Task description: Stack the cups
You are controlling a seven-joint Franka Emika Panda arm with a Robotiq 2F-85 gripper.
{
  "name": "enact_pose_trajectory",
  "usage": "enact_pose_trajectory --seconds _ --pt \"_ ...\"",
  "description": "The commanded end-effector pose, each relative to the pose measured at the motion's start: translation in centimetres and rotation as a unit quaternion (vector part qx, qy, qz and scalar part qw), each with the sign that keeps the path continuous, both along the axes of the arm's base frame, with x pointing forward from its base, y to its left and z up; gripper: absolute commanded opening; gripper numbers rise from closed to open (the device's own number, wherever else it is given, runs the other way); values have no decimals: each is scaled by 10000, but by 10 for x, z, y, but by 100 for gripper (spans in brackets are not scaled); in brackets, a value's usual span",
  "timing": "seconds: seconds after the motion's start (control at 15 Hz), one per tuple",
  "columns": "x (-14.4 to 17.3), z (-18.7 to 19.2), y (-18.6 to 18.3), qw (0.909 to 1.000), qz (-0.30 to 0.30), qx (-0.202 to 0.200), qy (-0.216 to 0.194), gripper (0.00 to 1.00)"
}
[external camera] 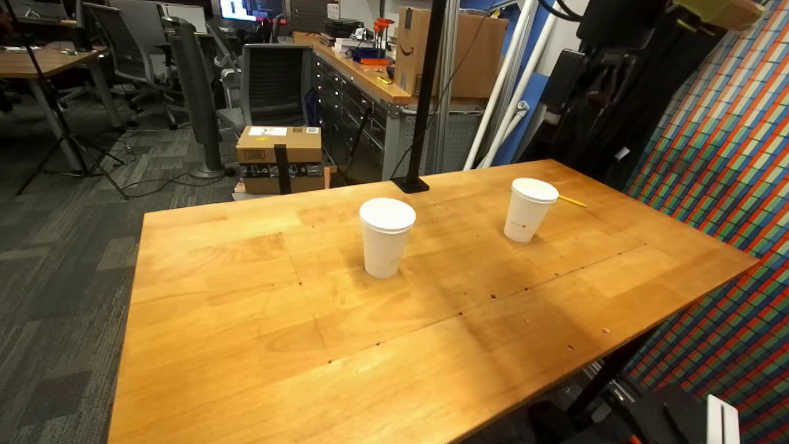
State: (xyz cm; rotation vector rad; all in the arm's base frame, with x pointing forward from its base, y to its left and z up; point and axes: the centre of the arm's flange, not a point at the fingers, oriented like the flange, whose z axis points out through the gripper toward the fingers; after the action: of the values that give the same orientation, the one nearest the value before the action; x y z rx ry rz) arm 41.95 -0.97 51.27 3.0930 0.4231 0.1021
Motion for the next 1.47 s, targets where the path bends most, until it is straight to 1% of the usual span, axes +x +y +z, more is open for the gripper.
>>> enact_pose_trajectory --seconds 0.0,0.47,0.6,0.8,1.0,1.07,1.2,1.4 --pt "18 -4 3 9993 373 -76 -57 100" --pt "20 -15 -2 9989 408 -210 97 100" --pt "20 -13 3 9988 390 -259 128 100" --pt "21 -11 3 9996 137 -224 102 100" --pt "19 -10 8 9990 -414 -154 94 100" --pt "15 -20 2 9997 -107 -136 151 100" --pt "15 -19 5 9994 -266 -139 142 100" --pt "15 -19 6 9993 -321 -141 136 100"
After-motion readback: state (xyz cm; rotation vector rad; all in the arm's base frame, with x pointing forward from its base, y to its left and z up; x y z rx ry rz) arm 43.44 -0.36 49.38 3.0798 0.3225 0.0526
